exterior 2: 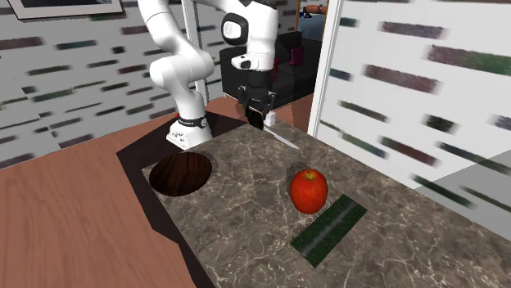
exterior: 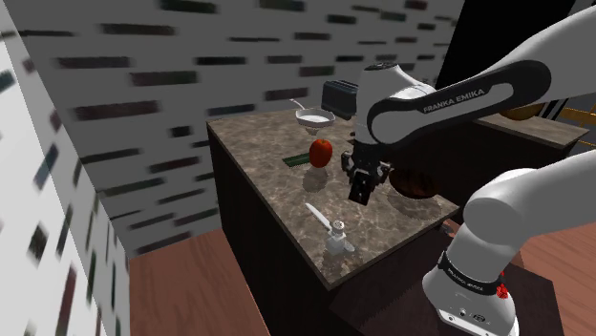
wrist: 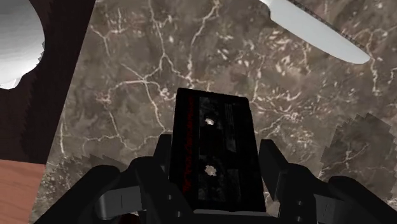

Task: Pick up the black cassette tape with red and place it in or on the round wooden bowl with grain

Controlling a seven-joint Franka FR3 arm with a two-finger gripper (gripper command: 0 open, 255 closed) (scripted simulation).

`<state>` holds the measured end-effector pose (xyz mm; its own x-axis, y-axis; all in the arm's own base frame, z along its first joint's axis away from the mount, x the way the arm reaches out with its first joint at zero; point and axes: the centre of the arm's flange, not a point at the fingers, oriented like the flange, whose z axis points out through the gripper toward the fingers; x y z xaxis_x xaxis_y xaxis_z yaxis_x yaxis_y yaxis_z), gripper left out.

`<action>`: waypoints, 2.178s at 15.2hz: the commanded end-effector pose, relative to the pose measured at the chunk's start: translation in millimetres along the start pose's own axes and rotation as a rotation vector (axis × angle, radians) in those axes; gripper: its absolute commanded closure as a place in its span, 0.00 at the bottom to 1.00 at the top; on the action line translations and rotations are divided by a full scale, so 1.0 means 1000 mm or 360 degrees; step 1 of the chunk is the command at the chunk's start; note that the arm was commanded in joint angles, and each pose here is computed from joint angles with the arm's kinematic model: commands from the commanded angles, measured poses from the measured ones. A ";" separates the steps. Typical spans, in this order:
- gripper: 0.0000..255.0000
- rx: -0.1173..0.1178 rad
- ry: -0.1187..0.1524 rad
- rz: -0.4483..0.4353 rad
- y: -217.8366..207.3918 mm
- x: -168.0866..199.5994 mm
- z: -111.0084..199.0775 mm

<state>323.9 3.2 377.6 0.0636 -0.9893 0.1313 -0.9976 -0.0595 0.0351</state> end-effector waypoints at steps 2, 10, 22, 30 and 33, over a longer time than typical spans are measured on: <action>1.00 0.0000 0.0000 -0.0002 0.015 0.038 0.003; 1.00 0.0000 0.0000 -0.0002 0.060 0.133 0.016; 1.00 0.0000 0.0000 -0.0002 0.125 0.272 0.034; 1.00 0.0000 0.0000 -0.0002 0.124 0.266 0.076; 1.00 0.0000 0.0000 -0.0002 0.123 0.264 0.092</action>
<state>215.3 -278.0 331.8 0.0651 -0.9893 0.1308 -0.9975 -0.0609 0.0359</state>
